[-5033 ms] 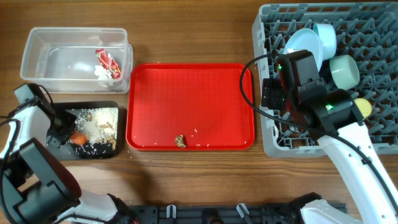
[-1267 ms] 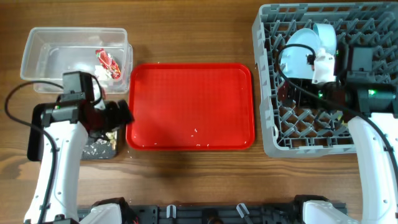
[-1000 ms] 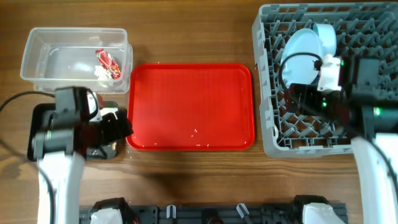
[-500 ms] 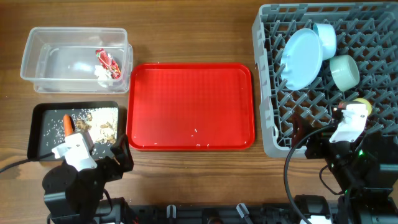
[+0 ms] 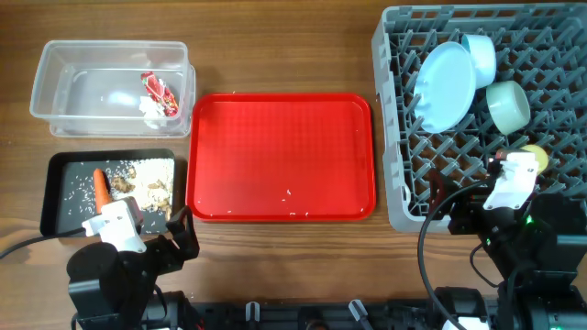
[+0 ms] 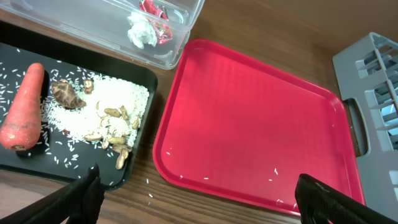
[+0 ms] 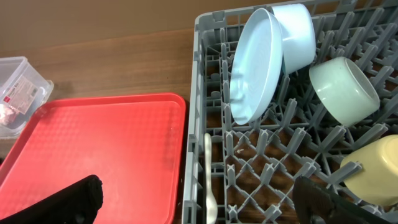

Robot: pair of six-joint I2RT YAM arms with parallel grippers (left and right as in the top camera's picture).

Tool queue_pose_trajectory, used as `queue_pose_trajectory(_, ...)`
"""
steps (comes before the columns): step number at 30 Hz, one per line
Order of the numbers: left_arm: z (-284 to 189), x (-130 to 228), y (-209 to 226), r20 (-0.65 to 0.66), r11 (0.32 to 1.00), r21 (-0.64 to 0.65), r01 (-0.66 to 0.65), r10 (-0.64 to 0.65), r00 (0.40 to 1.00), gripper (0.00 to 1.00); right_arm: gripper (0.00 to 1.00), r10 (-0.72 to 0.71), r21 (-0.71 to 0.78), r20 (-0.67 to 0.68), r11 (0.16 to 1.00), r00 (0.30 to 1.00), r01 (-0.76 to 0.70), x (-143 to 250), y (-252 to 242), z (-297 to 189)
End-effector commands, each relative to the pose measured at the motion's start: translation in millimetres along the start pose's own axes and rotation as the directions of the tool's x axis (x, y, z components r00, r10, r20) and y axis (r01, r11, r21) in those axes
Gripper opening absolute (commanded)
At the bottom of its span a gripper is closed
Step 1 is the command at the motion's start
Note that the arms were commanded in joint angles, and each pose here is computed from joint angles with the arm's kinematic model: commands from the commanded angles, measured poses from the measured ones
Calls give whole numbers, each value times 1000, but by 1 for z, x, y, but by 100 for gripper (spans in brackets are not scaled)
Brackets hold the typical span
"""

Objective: Sort waste into correct bins and load items into the dishwasher rack

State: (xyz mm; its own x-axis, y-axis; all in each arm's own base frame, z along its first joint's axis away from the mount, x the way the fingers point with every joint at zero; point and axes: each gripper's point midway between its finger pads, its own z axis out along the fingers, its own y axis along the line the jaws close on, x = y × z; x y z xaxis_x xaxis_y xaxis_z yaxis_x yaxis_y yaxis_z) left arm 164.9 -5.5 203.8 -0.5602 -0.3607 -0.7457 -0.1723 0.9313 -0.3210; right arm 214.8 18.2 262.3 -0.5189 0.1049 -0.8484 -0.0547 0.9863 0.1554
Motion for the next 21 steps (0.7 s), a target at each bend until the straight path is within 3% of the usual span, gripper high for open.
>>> queue_pose_trajectory(1,0,2,-2,-4,1000,13,-7,7,1000,100,100,12,18,-2,1000,1000,-11,3,-3,0)
queue_pose_trajectory(12,0,2,-2,-4,1000,13,-7,7,1000,100,100,-46,17,288,999,956,43,-4,5,-60)
queue_pose_trajectory(16,0,2,-2,-4,1000,13,-7,7,1000,100,100,-55,9,375,998,925,55,13,1,-42)
queue_pose_trajectory(21,0,2,-2,-4,1000,13,-7,7,1000,100,100,-75,-30,510,994,857,105,3,4,-11)
